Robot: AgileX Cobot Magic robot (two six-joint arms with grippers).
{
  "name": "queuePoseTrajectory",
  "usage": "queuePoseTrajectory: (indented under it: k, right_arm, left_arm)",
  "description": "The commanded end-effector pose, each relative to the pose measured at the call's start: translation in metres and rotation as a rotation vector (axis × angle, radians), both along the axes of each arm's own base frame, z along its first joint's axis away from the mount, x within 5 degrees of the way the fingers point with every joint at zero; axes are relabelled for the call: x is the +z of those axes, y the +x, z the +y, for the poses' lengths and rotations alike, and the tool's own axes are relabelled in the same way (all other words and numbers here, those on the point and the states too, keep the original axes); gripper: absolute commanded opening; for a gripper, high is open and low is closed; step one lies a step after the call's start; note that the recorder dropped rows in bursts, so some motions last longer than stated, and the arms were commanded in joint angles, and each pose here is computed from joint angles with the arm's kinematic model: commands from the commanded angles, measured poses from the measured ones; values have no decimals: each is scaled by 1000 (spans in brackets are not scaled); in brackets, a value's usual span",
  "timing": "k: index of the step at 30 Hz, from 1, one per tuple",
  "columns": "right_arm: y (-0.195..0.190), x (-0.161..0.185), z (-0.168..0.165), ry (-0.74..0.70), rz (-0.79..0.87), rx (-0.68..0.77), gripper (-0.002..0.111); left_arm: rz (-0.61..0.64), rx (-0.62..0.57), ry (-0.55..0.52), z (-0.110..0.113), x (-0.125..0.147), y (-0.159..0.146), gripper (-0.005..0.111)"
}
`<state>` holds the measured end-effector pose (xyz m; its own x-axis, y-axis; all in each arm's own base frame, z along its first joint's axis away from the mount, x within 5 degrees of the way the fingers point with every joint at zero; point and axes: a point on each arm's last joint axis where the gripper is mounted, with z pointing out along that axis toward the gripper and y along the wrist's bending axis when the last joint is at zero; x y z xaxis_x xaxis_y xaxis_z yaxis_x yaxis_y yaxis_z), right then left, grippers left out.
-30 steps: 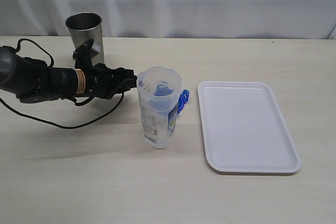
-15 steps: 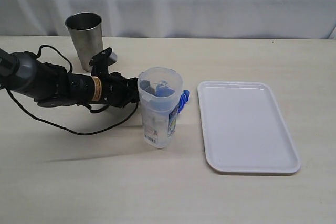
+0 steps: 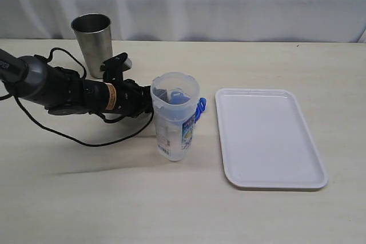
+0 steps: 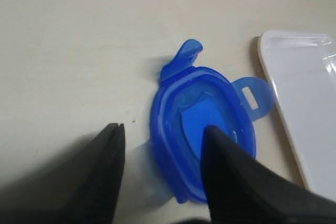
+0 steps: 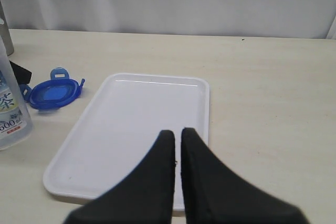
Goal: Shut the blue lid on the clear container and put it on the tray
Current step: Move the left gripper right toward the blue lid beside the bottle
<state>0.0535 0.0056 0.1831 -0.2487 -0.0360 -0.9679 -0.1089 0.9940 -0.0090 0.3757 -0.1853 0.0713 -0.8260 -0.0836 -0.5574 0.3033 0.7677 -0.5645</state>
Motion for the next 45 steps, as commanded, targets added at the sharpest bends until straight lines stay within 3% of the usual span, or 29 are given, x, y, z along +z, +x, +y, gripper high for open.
queuePoseTrajectory:
  k: [1,4,15,22,37,42,45]
  right_arm:
    - [0,-1,0,2,0,-5,5]
    - [0,-1,0,2,0,-5,5]
    - [0,-1,0,2,0,-5,5]
    - [0,-1,0,2,0,-5,5]
    - [0,-1,0,2,0,-5,5]
    - [0,-1,0,2,0,-5,5]
    - [0,-1,0,2,0,-5,5]
  left_arm:
    - [-6,24,25,-5,1,4,43]
    - [8,61,70,-1,-2,5,43]
    - [7,38,84,-1,-3,4,43]
    - [6,8,55,-4,-1,3,23]
    - [28,21,114,0,-5,2,22]
    - [28,19,115,0,-5,2,0]
    - [27,23,128,1,-6,2,0]
